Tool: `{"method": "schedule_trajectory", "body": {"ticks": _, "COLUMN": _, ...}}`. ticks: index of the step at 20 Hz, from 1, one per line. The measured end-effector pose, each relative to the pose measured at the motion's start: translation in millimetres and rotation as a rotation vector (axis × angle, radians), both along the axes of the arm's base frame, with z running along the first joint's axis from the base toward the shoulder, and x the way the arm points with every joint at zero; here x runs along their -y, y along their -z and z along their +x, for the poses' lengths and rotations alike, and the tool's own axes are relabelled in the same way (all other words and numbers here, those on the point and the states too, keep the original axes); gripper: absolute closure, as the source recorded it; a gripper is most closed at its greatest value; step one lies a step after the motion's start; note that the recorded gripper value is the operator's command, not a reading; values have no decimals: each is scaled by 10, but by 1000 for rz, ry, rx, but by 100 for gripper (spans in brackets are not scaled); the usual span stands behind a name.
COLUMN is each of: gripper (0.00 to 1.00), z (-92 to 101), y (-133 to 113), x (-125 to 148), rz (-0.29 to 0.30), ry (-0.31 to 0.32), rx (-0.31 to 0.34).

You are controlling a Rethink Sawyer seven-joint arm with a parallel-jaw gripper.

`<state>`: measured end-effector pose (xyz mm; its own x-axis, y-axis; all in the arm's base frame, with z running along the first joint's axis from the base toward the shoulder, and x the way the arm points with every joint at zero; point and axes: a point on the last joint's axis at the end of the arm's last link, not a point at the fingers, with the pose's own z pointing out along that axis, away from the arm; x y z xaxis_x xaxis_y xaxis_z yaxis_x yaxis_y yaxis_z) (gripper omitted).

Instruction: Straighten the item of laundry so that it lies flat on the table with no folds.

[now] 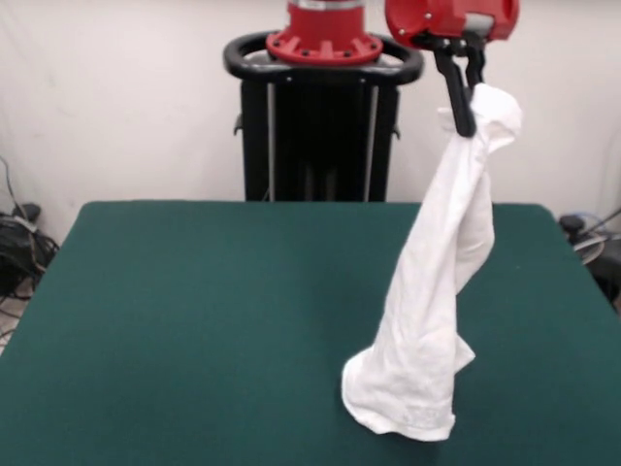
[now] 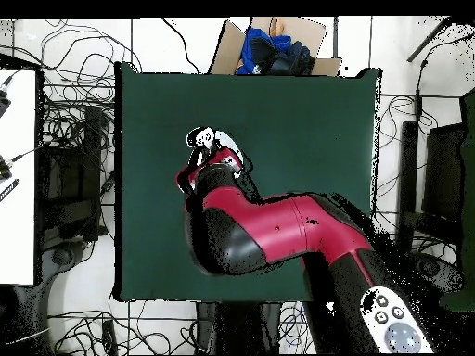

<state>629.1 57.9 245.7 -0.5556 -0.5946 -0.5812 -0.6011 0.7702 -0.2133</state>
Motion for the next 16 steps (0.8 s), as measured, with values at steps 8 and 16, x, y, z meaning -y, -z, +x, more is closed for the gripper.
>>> {"method": "schedule_trajectory", "body": {"ticks": 8, "gripper": 100, "z": 166, "y": -103, "x": 139, "rz": 55, "ry": 48, "rx": 106}}
{"method": "schedule_trajectory", "body": {"ticks": 16, "gripper": 100, "z": 398, "y": -146, "x": -12, "rz": 177, "ry": 101, "rx": 216}}
